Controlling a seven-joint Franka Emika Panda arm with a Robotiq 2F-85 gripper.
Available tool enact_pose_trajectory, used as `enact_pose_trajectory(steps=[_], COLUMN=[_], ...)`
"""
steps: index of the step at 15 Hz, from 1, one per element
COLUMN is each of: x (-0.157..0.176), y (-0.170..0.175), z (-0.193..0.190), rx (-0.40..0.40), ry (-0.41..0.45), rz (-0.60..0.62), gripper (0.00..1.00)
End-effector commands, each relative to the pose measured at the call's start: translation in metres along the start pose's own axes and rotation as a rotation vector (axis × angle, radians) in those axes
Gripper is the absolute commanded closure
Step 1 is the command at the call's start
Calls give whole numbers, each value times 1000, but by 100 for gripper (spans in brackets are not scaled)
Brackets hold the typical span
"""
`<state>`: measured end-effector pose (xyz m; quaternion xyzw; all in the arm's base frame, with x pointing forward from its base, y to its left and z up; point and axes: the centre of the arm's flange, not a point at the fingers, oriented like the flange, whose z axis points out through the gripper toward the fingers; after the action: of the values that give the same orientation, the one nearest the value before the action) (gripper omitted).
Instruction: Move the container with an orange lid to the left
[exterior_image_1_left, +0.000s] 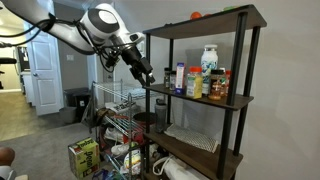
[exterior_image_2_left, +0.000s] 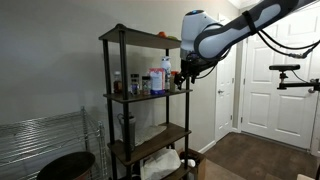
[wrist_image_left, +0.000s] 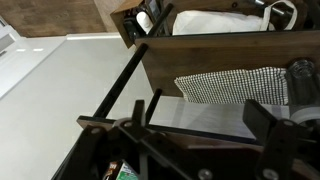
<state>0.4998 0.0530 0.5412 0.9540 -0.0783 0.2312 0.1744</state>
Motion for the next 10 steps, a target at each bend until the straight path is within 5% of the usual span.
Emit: enact_pose_trajectory(steps=[1,6,10], x=[2,42,61], y=[0,-17,-20], z=[4,31,56], rx=[11,96,76], ry=[14,131,174], rz=[21,180,235], gripper=[0,0,0])
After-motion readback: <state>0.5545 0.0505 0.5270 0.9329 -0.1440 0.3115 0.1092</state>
